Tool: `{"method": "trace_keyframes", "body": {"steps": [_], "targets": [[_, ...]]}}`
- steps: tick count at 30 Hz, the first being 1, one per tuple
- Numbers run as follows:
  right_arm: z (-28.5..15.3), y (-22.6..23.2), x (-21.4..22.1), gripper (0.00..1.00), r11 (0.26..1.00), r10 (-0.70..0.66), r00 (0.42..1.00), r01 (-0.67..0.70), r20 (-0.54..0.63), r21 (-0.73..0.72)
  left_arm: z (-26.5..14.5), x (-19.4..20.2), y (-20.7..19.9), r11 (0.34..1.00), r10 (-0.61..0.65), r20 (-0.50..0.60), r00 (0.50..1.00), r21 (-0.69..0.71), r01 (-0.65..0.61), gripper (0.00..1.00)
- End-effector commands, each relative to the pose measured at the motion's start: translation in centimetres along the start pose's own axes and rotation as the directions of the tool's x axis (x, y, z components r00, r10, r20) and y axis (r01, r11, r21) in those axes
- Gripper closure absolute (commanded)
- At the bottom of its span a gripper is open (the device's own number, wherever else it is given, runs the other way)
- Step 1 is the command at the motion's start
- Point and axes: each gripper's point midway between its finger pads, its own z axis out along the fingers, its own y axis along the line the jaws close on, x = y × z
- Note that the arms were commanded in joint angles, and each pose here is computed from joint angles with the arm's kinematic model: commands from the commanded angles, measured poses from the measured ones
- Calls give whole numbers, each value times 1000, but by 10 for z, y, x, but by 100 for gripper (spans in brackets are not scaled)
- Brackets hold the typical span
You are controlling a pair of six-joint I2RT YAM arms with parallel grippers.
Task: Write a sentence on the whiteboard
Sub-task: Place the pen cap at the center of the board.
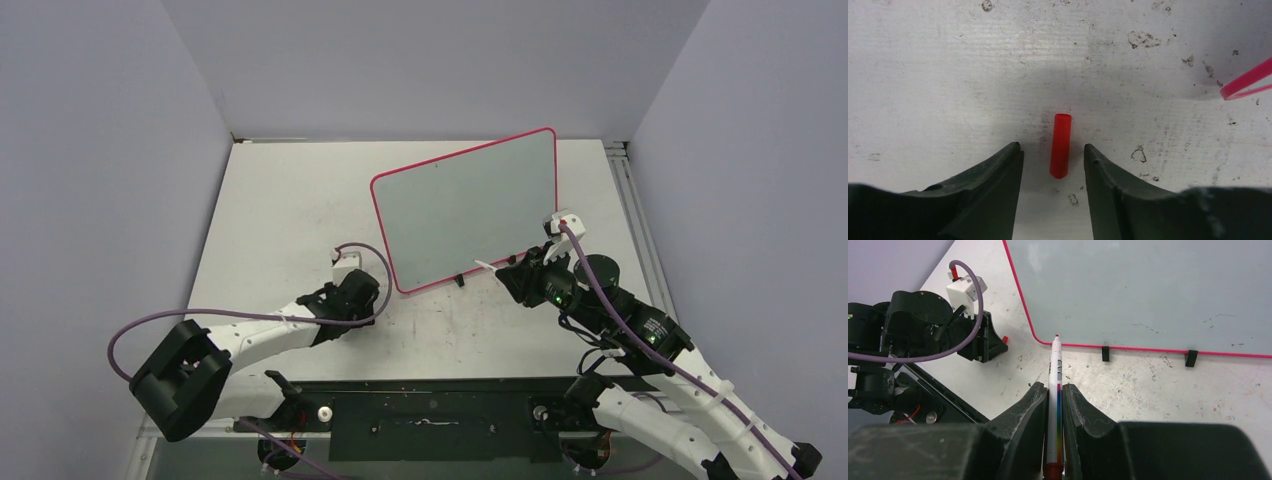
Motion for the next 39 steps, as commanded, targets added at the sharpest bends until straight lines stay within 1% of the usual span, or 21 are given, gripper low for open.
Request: {"method": "trace_keyframes", "body": {"steps": [1,4,6,9,11,14,17,24,28,31,35,39], "targets": [[-1,2,-16,95,1000,1,998,0,67,-5,-2,-13,-10,999,-34,25,999,40,33,51],[-2,3,-17,95,1000,3,997,-2,71,-6,-9,-21,-11,998,-41,43,998,55,39,42],[-2,-1,-20,95,1000,4,996,-5,87,17,-18,-31,-14,996,-49,64,997,75,44,37],[-3,-1,-23,95,1000,7,995,-9,99,16,-34,-47,-16,993,-61,93,994,106,51,24],[-2,0,-25,95,1000,10,994,-11,106,12,-48,-60,-18,989,-75,119,990,136,59,22],[0,2,-27,95,1000,16,993,-16,117,2,-66,-76,-22,978,-87,133,987,202,59,21],[1,4,-30,95,1000,22,991,-21,133,-9,-84,-94,-30,954,-90,141,986,297,44,21],[1,9,-40,95,999,36,984,-31,173,-32,-115,-136,-44,875,-10,162,987,480,-70,21],[6,13,-43,95,997,56,980,-47,192,-53,-123,-168,-46,824,-24,195,981,559,-91,21],[11,15,-45,95,996,79,975,-66,210,-64,-129,-190,-52,766,-62,219,974,636,-95,21],[21,28,-49,95,986,120,966,-89,231,-139,-134,-214,-62,674,-97,254,962,729,-124,22],[36,42,-53,95,971,156,956,-103,249,-215,-135,-232,-73,627,-75,289,954,758,-180,26]]}}
